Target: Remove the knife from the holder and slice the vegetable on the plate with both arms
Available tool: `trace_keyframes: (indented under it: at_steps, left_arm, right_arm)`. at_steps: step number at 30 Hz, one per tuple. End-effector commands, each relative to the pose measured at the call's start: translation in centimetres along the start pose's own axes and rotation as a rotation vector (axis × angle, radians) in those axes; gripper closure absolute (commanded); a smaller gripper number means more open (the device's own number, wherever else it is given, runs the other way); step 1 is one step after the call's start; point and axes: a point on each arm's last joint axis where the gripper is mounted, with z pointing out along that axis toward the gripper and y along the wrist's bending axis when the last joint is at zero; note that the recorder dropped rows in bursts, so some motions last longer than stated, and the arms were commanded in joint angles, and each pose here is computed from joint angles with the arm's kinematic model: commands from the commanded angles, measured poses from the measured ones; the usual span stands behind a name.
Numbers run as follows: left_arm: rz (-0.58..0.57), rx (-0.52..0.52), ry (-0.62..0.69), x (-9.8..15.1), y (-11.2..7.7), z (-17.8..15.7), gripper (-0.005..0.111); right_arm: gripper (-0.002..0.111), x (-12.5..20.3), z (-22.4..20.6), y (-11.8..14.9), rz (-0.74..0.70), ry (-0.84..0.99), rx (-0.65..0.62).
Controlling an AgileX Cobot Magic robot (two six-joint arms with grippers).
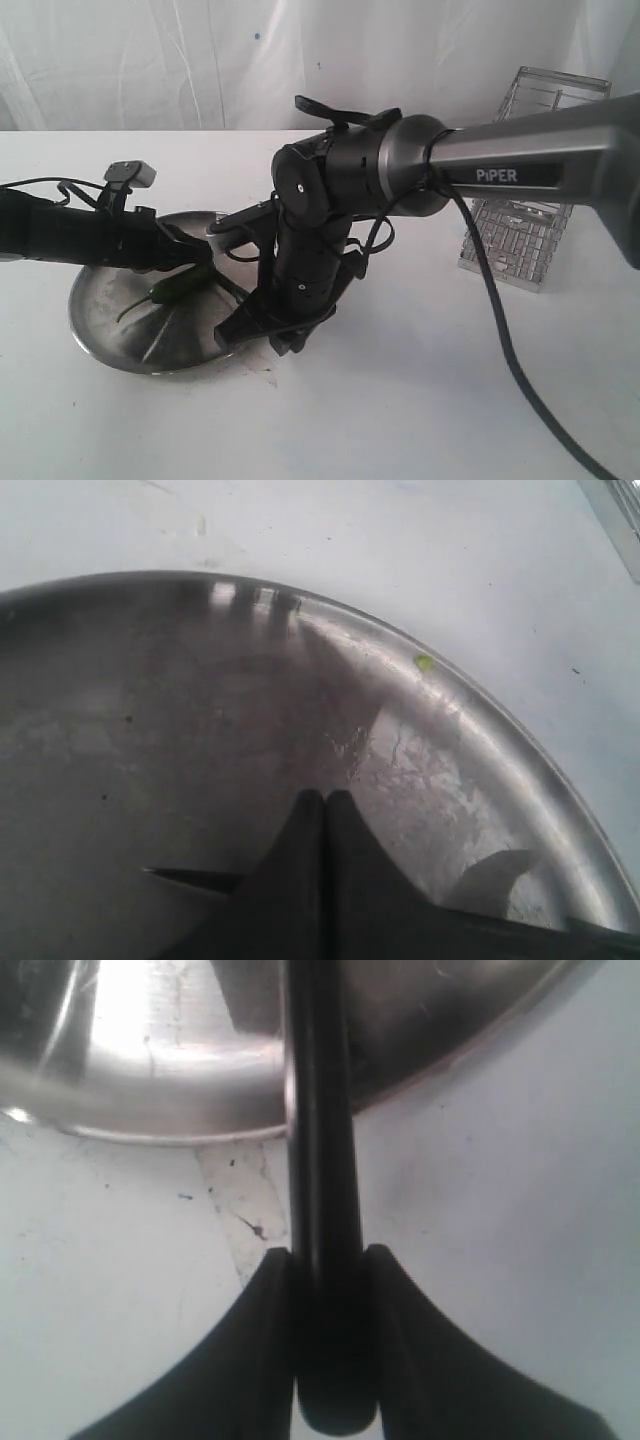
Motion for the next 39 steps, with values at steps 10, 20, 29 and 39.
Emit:
trace_keyframes:
  at_steps: [10, 20, 29, 39]
  left_arm:
    - [-0.071, -0.059, 0.225, 4.2, 1.9, 1.4, 0.107]
    - [-0.126, 0.131, -0.128, -3.7, 0.5, -2.4, 0.107]
    - [-0.120, 0.013, 0.005, -0.3, 2.2, -1.3, 0.107]
    - [-0.109, 0.005, 0.087, 2.0, 3.3, -0.1, 0.107]
  right_arm:
    - [0.108, -0.3, 0.4, 0.0, -0.008, -0.013, 0.008]
    - [0.108, -0.2, 0.4, 0.0, 0.002, -0.011, 0.006]
    - [0.108, -0.2, 0.4, 0.0, 0.007, -0.009, 0.004]
    - [0.108, -0.2, 0.4, 0.0, 0.008, -0.007, 0.002]
